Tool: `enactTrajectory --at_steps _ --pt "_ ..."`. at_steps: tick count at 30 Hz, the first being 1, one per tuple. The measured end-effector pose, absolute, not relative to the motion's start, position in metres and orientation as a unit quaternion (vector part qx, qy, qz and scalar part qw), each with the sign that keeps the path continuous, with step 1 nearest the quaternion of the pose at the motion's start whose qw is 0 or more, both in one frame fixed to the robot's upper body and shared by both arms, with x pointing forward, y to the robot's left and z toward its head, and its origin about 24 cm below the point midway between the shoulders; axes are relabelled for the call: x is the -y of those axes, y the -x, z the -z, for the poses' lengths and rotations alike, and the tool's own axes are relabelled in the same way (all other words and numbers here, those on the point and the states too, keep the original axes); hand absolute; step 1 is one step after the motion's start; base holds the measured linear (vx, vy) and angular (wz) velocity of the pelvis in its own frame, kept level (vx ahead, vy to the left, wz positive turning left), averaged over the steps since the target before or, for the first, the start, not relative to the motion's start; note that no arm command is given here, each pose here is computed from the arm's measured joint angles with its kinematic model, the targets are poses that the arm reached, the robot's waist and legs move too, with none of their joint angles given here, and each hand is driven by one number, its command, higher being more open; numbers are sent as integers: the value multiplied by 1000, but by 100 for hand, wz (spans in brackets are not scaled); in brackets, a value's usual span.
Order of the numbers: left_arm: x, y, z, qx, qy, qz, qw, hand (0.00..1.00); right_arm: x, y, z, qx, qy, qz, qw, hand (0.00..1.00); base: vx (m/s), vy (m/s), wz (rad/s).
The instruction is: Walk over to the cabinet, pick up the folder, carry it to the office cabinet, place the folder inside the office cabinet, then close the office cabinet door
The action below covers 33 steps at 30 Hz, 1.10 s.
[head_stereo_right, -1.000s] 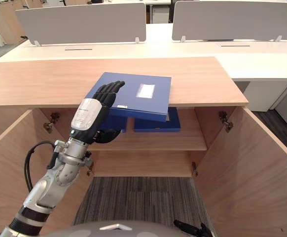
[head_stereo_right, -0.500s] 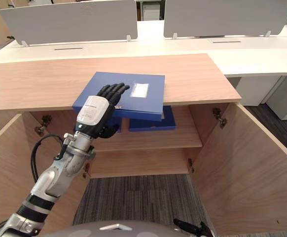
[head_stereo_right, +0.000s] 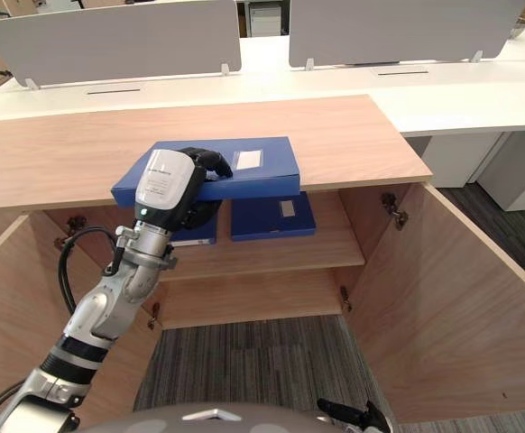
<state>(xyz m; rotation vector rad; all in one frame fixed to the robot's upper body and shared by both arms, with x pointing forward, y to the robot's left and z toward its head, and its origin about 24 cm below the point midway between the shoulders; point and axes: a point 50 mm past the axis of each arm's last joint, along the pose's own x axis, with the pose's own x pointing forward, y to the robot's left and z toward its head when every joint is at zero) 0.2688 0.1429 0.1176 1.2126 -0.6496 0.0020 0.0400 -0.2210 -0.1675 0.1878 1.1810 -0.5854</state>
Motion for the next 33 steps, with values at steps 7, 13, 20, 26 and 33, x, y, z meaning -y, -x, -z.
enactTrajectory --at_steps 7,13,20,26,33 --pt "-136 -264 -121 306 -529 -2 791 0 220 -41 167 -546 -87 270 789 100 -1 0 -1" --pt "-90 -228 -145 370 -344 52 861 0 216 -45 167 -543 -81 257 796 100 -1 -3 -11" --pt "-62 -209 -158 384 -152 135 901 0 215 -54 164 -528 -60 238 813 100 -16 -12 -1" --pt "-73 -199 -161 349 -13 132 928 0 213 -65 159 -506 -43 216 834 100 -12 -7 0" --pt "-94 -191 -168 319 155 117 928 0 191 -106 137 -415 -63 185 889 100 -30 -17 0"
